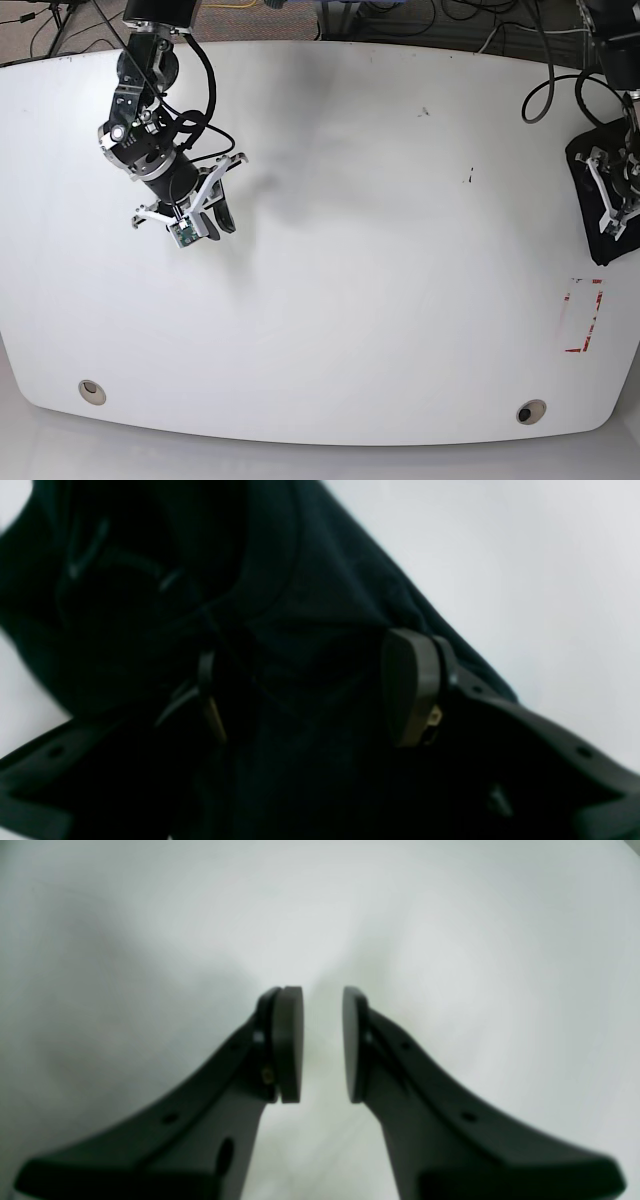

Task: Layout the t-shirt on the table in an organized manner, then fold the t-shirt properly
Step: 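Lower the folded shirt at the table edge and open the left gripper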

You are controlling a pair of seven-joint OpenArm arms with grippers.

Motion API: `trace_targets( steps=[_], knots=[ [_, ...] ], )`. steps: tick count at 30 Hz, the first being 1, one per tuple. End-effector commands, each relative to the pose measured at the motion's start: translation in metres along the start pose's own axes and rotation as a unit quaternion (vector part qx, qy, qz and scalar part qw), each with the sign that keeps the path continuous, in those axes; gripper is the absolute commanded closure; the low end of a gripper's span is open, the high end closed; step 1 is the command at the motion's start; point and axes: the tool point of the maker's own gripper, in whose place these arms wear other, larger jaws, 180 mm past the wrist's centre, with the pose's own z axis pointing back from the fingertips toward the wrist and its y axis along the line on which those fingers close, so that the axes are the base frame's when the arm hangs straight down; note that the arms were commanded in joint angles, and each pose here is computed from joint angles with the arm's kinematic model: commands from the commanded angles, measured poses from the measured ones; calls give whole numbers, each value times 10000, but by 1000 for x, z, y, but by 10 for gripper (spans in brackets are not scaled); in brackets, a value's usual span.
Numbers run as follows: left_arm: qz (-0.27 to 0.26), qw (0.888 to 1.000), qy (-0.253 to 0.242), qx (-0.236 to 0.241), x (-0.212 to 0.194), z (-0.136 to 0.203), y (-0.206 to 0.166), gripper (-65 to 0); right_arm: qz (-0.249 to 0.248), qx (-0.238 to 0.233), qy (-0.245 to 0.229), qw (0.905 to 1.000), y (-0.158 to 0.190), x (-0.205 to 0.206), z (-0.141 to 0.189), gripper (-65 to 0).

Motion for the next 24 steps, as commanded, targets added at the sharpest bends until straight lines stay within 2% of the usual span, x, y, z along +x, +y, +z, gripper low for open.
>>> trace_targets(
  steps=[1,6,14,24],
  knots=[
    [-277,9980,534,192,-26,4,14,-385,74,-44,-305,9995,-4,18,3,-132],
    [-315,9978,508,275,-29,11,23,-385,71,-42,-299,9995,-4,17,3,-132],
    [267,9981,139,541,-25,28,51,-385,65,-37,-277,9996,-3,16,3,-132],
    [-181,9940,-531,940,27,59,55,-385,145,-31,-333,9993,1,20,8,-132]
  ],
)
